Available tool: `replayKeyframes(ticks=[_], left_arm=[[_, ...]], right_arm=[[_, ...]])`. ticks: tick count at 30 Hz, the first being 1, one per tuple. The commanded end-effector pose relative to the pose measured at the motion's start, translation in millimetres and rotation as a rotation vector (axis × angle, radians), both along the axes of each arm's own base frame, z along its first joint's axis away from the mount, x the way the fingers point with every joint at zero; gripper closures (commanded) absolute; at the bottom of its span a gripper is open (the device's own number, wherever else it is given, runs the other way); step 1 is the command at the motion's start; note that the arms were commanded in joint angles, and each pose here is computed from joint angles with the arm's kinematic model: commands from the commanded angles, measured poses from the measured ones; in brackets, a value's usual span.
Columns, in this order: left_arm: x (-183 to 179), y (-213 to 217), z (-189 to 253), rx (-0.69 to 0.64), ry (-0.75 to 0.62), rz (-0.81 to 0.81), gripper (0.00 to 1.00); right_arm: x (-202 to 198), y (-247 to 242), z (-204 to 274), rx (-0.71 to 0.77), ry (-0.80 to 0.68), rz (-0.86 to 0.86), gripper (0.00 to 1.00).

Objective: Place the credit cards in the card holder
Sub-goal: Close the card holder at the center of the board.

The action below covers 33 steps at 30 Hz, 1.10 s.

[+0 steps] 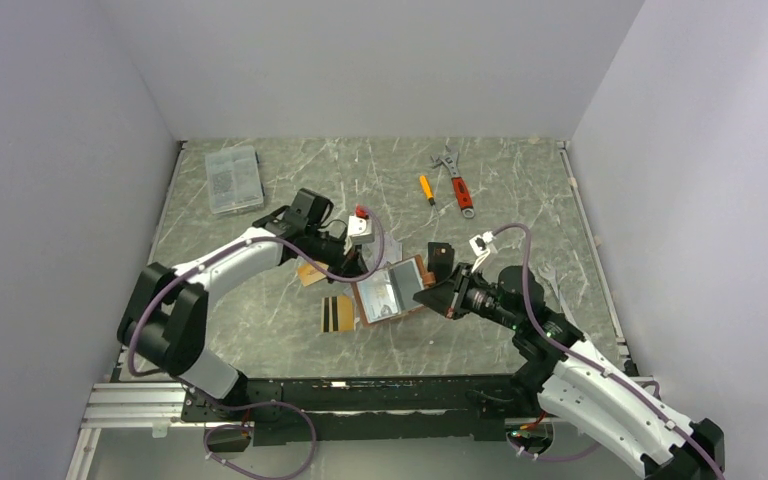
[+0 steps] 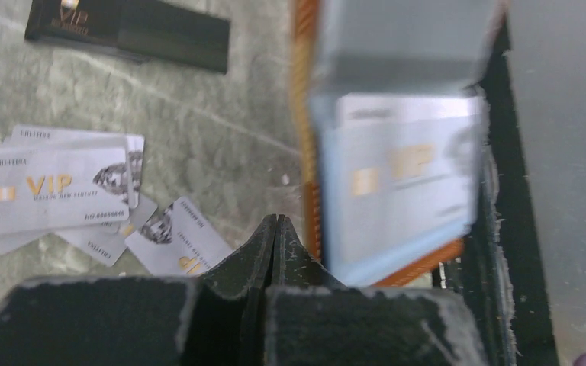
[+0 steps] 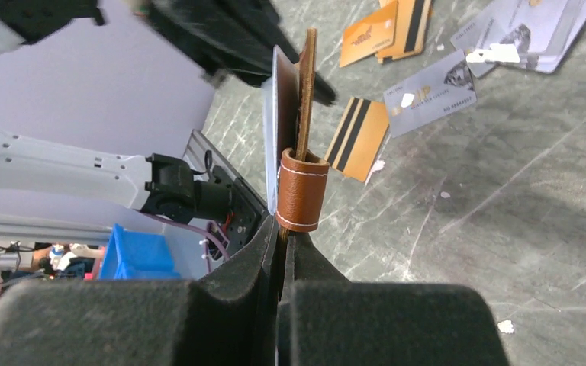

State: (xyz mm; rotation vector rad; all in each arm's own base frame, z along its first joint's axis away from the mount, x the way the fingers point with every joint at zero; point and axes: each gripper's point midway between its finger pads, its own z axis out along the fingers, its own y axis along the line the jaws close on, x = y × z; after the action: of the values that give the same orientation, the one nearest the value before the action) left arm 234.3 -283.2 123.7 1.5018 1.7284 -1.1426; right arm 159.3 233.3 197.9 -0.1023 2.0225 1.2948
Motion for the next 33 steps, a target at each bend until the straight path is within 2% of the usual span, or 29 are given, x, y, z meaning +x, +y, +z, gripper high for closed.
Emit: replayKeyframes(ticks=[1,8,19,24,29,33], left_arm=[[-37,-4,48,-0.154,0.02,-0.122,1.0],[-63,5,48,-0.159,0.067,-0.172,1.0],[-69,-14,54,-0.179,0.132,-0.23,1.0],[-72,-36,35,-0.113,0.145,-0.255,1.0],[-65,-52,-7,0.014,0.179,-0.243,1.0],[-53,-56,-39,0.147,0.177,-0.206,1.0]], right_arm=[[14,7,18,0.137,-0.025,-0.055,1.0],[23,4,3,0.11,0.009,-0.107,1.0],[16,13,-33,0.101,0.104,-0.065,1.0],[9,14,-58,0.082,0.172,-0.052,1.0],[1,12,-88,0.037,0.262,-0.046,1.0],[-5,9,-110,-0.009,0.335,-0.041,0.7]])
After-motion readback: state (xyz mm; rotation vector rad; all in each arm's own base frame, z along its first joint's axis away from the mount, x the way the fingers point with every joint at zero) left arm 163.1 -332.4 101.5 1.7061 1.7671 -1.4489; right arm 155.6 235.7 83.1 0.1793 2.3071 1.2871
